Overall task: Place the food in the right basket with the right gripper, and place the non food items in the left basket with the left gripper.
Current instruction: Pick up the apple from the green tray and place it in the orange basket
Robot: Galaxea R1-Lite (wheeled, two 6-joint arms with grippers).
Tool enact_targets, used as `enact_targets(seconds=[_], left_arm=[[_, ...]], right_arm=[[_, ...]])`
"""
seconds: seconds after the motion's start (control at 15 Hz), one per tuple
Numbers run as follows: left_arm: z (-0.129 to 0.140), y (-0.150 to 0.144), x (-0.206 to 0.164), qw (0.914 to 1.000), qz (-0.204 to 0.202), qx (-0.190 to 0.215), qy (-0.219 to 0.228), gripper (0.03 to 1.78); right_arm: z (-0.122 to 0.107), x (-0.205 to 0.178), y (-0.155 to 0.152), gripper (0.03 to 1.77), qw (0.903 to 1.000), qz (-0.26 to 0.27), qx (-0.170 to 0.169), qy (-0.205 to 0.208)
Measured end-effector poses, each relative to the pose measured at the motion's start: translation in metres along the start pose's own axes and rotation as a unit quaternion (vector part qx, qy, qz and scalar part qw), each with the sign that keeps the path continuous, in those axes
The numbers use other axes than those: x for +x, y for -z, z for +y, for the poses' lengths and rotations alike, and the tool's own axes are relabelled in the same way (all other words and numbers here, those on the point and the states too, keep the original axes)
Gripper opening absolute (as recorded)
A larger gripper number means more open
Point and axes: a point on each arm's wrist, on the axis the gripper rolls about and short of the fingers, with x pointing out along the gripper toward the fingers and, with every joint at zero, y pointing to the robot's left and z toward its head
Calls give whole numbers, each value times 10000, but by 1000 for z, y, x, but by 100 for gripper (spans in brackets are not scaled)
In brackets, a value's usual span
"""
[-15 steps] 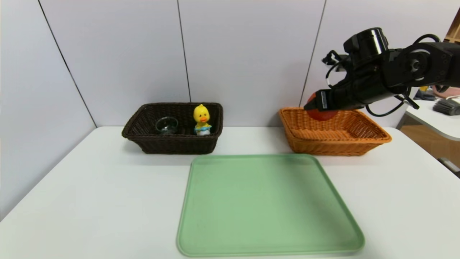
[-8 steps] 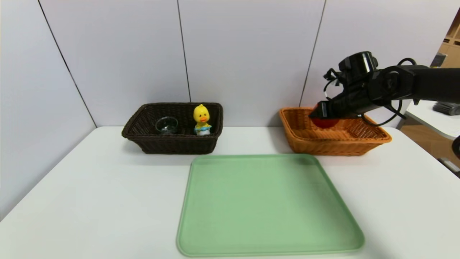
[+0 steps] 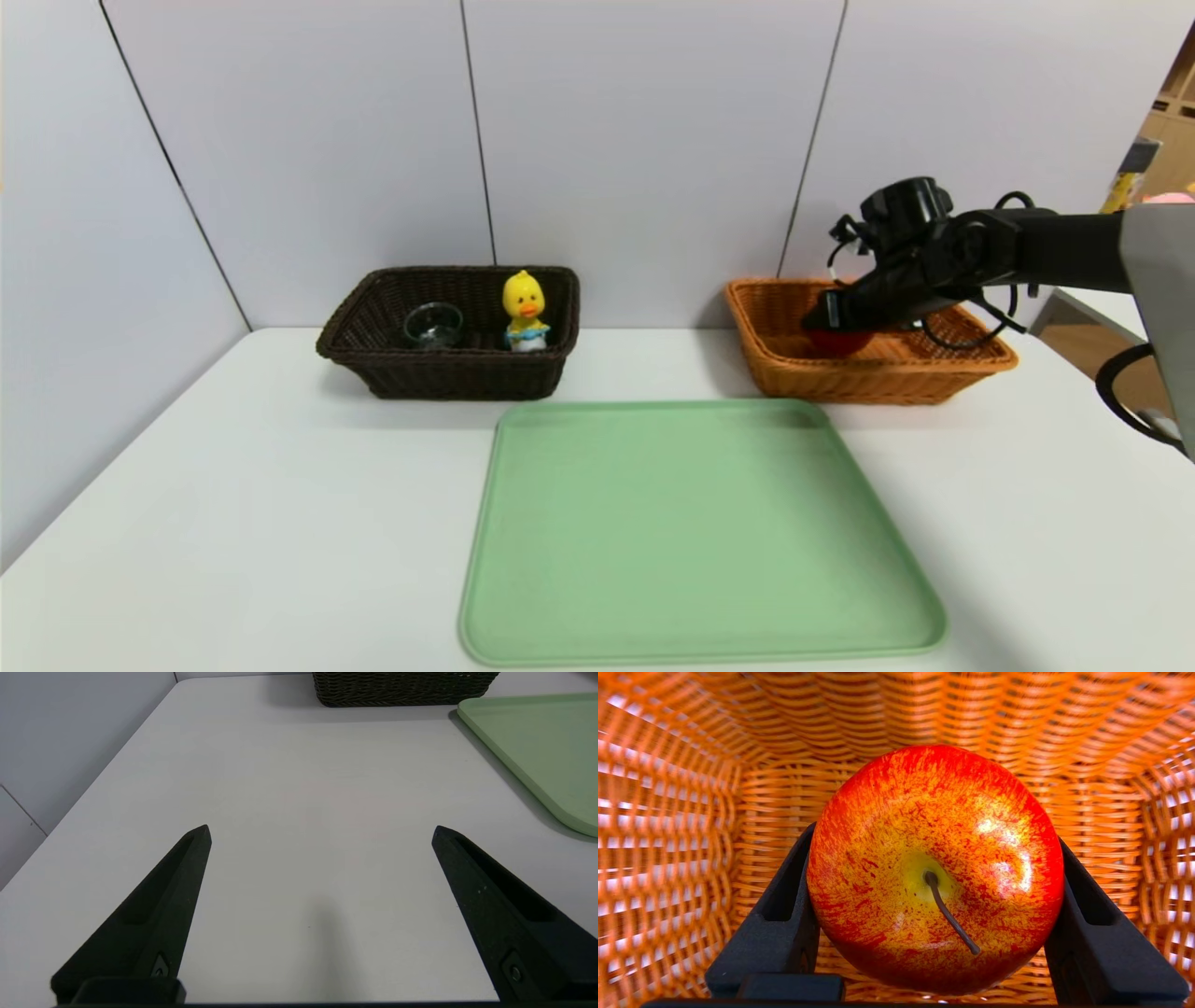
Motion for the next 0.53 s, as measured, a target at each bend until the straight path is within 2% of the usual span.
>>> enact_targets(seconds=[0.33,0.53], left_arm=[[0,0,0,10000,0,1,-2,169],[0,0,0,10000,0,1,-2,169]], right_arm=[[1,9,5,126,9999,126,-14,-9],[1,9,5,140,9999,131,-14,-9]])
